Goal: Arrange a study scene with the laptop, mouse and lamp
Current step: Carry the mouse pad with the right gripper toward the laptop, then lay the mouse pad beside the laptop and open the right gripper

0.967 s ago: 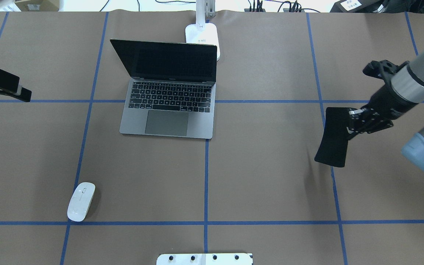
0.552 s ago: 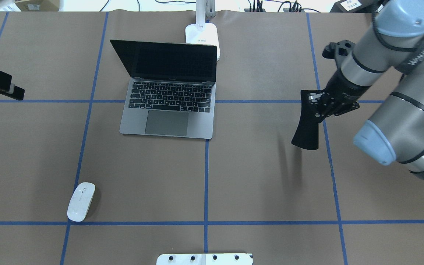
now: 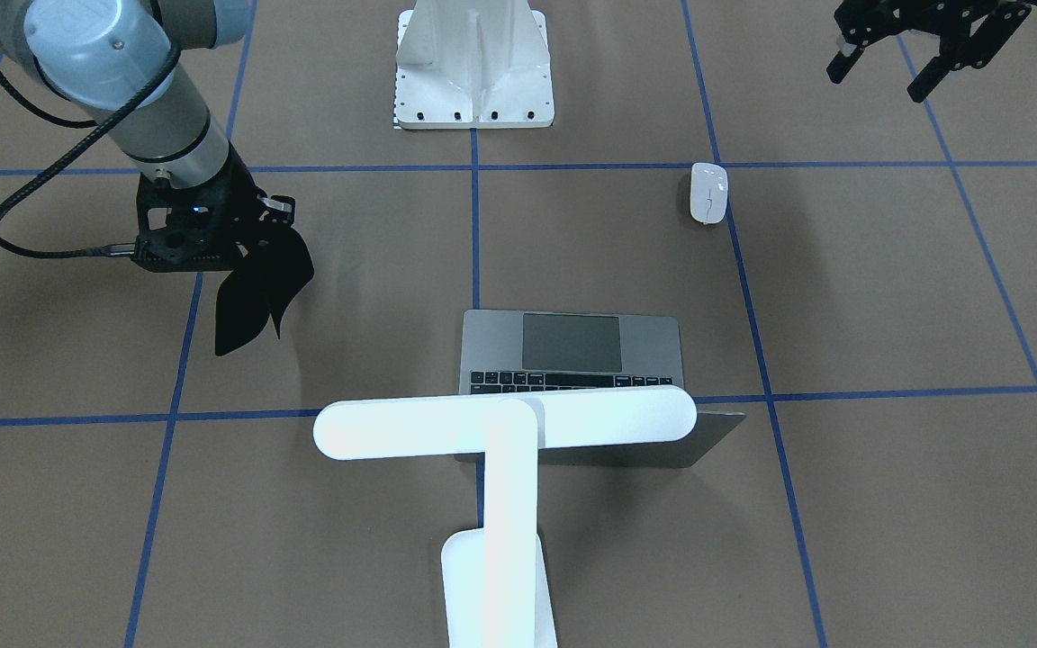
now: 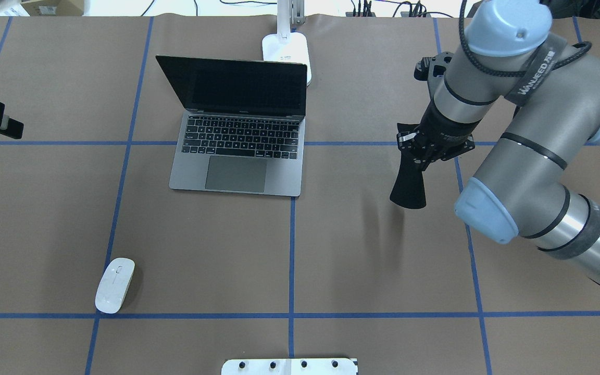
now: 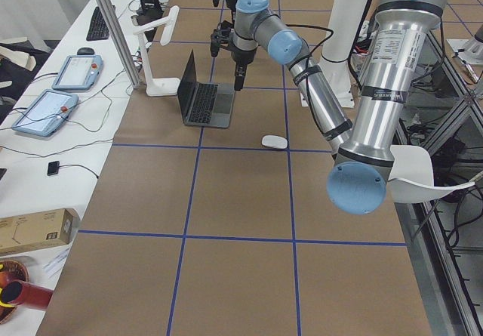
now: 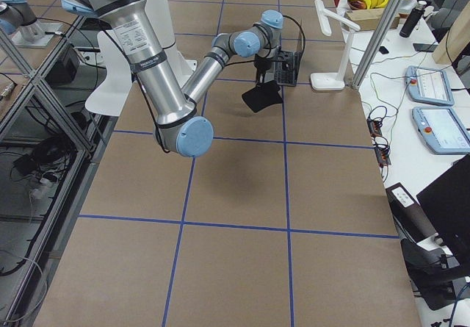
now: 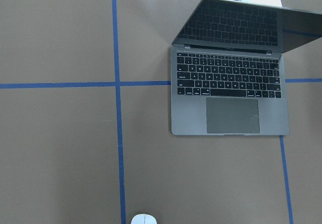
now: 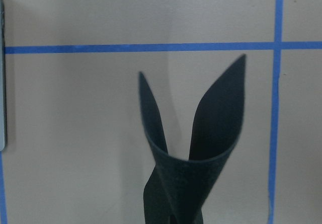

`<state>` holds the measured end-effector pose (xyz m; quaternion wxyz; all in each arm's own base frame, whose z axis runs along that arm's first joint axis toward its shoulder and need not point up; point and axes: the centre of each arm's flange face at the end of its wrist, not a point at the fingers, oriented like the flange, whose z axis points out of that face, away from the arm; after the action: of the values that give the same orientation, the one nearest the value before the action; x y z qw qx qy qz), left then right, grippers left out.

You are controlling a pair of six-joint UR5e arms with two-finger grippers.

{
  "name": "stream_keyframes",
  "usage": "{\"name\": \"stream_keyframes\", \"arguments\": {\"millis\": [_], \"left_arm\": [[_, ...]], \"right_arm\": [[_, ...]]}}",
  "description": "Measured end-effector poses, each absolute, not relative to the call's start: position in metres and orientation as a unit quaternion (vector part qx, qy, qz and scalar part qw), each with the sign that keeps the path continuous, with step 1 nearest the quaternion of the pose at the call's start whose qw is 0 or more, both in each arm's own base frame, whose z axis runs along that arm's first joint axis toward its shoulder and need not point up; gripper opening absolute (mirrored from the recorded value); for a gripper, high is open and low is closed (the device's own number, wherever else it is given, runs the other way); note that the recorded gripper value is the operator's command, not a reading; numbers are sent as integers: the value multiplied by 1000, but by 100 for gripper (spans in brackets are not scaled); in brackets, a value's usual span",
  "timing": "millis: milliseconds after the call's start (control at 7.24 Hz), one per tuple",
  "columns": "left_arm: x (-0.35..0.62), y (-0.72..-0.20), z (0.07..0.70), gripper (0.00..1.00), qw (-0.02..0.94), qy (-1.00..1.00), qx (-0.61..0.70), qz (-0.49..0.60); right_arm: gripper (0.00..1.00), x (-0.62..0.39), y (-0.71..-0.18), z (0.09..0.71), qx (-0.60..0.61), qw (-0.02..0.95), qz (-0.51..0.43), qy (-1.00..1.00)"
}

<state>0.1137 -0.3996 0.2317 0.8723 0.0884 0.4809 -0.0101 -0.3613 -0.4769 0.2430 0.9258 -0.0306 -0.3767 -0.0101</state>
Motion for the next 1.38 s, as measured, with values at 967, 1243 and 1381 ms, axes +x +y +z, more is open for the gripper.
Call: {"name": "stream_keyframes", "arguments": {"millis": [967,1243,1381], "left_arm": [[111,-397,229,100,871,482,92,-9],[111,-397,229,100,871,482,92,-10],[110,-397,229,100,871,482,91,-11]], "right_arm": [[100,-394,-485,194,-1,926,7,-378],[100,-402,-490,190,12,929,10,-369],[100,-403,-491,191,12,930,10,-367]]}}
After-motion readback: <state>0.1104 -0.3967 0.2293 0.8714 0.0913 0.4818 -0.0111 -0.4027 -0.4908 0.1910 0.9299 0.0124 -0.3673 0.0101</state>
